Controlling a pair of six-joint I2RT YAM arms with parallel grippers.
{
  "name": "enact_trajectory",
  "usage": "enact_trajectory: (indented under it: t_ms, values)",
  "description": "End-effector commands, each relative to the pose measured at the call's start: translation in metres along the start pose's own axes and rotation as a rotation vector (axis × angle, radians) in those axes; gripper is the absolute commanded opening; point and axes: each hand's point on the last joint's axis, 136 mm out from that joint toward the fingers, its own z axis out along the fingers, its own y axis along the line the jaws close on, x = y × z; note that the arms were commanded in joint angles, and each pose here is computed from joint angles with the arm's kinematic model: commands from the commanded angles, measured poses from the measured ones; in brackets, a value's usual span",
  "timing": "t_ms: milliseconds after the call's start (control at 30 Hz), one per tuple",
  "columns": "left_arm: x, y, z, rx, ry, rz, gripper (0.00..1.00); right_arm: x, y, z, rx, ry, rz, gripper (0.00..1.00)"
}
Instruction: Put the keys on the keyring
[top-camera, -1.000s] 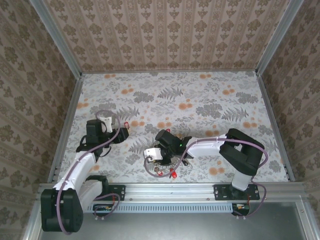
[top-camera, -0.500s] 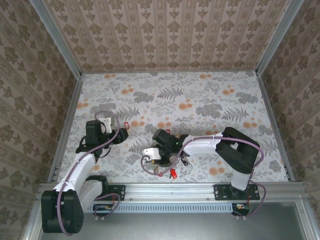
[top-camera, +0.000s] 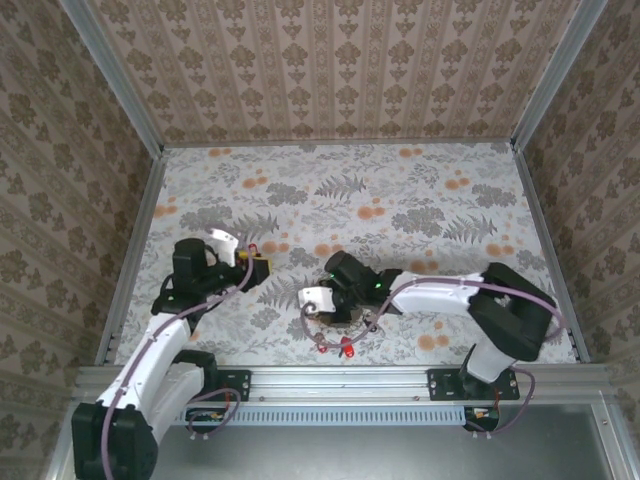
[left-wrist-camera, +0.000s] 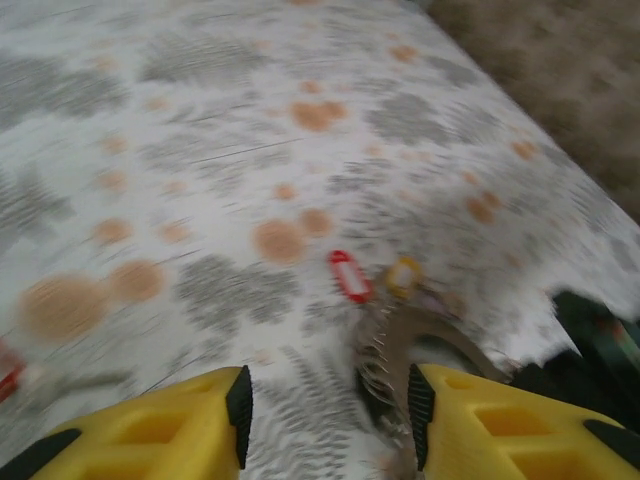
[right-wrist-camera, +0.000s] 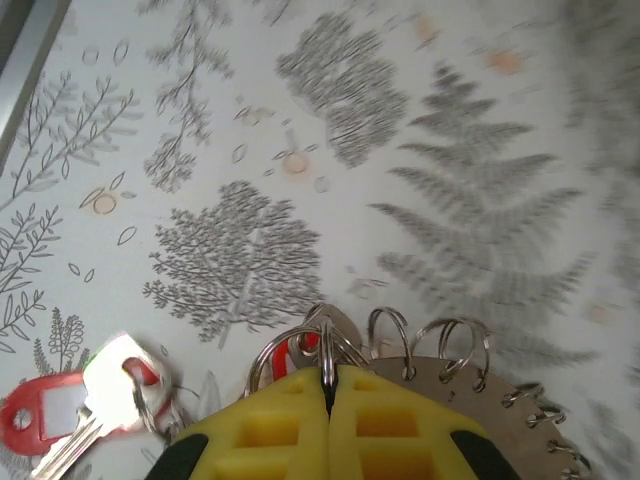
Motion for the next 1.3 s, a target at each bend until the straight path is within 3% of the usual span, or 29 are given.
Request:
enact_trajectory:
  t_ms: [0, 100, 400, 700, 1033, 1267]
  values:
    - [-0.027, -0.058, -0.002, 0.252, -0.076, 0.291, 0.44, -0.028, -0.021, -0.037, 0.081, -0.143, 0.021, 0.00]
    - [-0.029, -0.090, -0.003, 0.393, -0.111, 0.394, 0.44, -0.037, -0.031, -0.071, 0.124, -0.215, 0.027, 0.00]
    - [-0.035, -0.130, 0.015, 0.440, -0.054, 0.594, 0.48, -0.061, -0.039, -0.127, 0.165, -0.312, 0.015, 0.00]
    - [-0.020, -0.152, 0.031, 0.508, 0.047, 0.700, 0.38, -0.074, -0.039, -0.146, 0.170, -0.341, 0.018, 0.00]
    - [-0.011, -0.153, 0.036, 0.490, 0.057, 0.733, 0.37, -0.079, -0.041, -0.157, 0.177, -0.374, 0.055, 0.00]
    - [-0.009, -0.154, 0.045, 0.482, 0.076, 0.745, 0.27, -0.087, -0.048, -0.160, 0.187, -0.402, 0.066, 0.00]
